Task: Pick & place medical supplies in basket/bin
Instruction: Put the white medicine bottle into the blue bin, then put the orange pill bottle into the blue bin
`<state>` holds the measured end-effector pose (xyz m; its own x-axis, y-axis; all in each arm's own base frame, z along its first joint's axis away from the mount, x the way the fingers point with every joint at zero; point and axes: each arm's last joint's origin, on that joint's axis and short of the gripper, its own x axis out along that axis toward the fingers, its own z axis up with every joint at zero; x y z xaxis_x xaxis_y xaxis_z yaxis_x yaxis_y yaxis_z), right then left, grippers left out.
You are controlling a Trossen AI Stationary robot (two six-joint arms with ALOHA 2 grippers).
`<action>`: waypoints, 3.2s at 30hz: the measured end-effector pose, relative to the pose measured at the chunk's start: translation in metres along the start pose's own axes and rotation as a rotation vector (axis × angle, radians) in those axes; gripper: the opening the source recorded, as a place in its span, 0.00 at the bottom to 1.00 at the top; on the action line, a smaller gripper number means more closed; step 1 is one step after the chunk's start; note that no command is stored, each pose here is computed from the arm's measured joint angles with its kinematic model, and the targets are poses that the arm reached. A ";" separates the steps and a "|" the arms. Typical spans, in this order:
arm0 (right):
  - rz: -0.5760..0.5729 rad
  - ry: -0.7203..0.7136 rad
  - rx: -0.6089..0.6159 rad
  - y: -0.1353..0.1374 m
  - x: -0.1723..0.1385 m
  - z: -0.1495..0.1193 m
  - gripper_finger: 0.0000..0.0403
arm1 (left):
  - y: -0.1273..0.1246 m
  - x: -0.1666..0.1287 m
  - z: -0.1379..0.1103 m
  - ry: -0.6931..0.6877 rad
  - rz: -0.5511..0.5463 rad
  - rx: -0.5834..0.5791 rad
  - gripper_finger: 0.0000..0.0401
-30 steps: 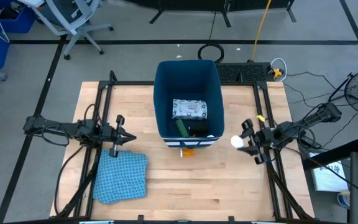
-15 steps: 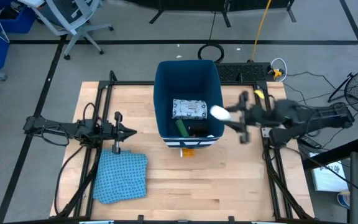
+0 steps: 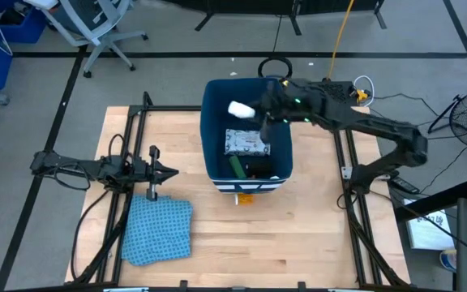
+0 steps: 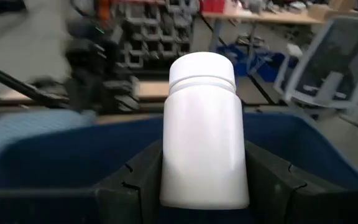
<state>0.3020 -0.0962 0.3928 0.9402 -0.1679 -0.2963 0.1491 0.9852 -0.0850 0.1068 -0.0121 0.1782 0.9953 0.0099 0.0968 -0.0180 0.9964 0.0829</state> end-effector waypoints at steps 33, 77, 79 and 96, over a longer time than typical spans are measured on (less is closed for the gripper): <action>-0.169 0.334 -0.162 -0.072 0.122 -0.112 0.42 | 0.000 0.000 -0.006 0.057 -0.002 -0.002 0.05; -0.128 0.157 -0.041 -0.073 0.134 -0.105 0.64 | -0.001 0.000 -0.001 0.009 -0.030 0.030 0.05; -0.132 0.139 -0.045 -0.072 0.127 -0.097 0.64 | -0.001 0.000 0.000 0.002 -0.032 0.022 0.05; 0.004 -0.005 -0.056 -0.020 -0.045 0.005 0.48 | -0.001 0.000 -0.002 0.023 -0.032 0.003 0.05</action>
<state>0.2582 -0.1082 0.4129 0.9422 -0.1640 -0.2921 0.1285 0.9822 -0.1370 0.1070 -0.0130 0.1756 0.9973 -0.0205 0.0708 0.0142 0.9960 0.0881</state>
